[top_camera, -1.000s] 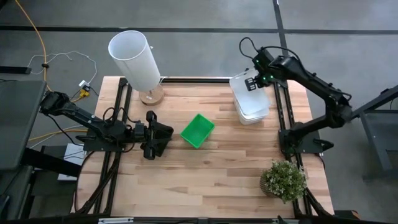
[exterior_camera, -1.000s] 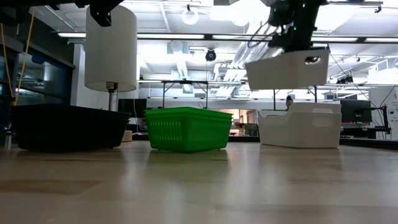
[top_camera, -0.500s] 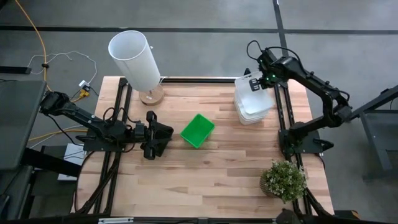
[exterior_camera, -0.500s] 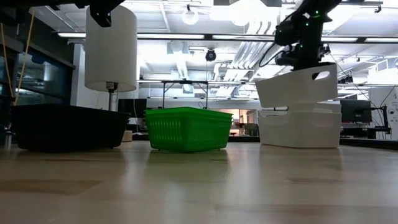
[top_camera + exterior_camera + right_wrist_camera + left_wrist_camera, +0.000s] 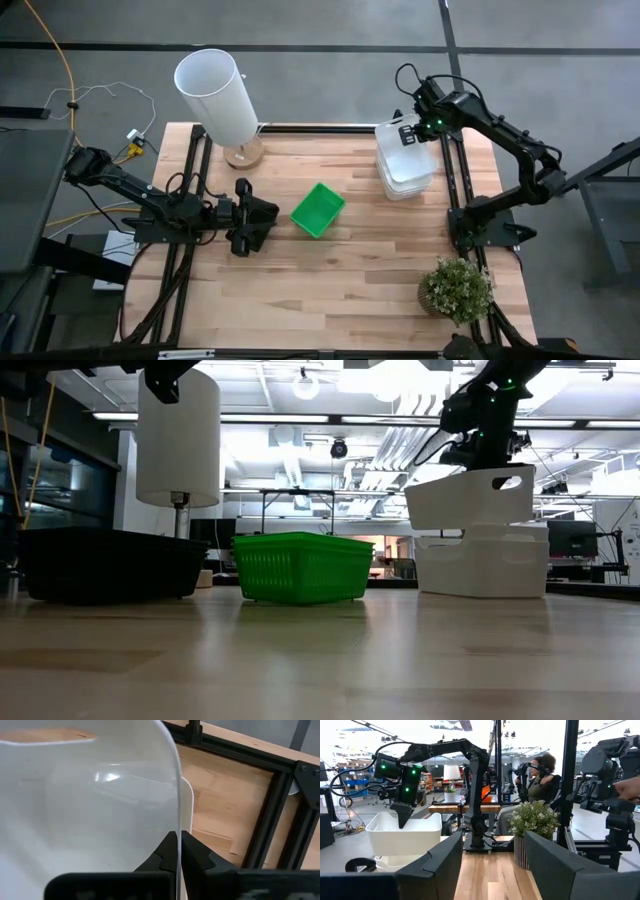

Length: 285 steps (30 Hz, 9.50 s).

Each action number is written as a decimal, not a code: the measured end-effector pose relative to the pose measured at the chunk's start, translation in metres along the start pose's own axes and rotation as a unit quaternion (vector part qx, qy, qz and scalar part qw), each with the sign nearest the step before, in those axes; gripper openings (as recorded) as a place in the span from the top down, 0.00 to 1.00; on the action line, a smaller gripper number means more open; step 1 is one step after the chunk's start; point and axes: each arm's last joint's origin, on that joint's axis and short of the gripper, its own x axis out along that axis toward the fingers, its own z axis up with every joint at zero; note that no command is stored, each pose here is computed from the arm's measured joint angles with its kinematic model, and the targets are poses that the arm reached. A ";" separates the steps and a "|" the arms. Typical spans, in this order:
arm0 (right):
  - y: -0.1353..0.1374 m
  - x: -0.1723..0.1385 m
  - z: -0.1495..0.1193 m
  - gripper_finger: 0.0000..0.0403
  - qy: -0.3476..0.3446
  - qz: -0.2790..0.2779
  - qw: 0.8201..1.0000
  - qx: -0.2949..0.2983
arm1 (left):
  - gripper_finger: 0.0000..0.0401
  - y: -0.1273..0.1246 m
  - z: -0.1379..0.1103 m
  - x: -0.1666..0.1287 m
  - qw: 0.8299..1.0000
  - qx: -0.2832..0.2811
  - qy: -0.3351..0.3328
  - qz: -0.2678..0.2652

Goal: Stack baskets by color
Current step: Put the bottom white bin on the white bin, then return to Home Position

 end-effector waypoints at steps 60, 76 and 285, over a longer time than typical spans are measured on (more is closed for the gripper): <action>-0.008 0.029 -0.016 0.44 0.023 -0.059 0.997 -0.035 | 0.50 0.000 0.000 0.000 1.000 0.008 -0.001 0.001; -0.003 -0.039 -0.063 0.31 -0.035 -0.013 0.992 -0.118 | 0.50 0.001 0.000 0.001 1.000 0.019 -0.001 0.005; 0.004 0.050 -0.240 1.00 -0.400 0.509 0.706 -0.287 | 1.00 0.059 -0.069 -0.085 0.987 -0.105 0.104 0.058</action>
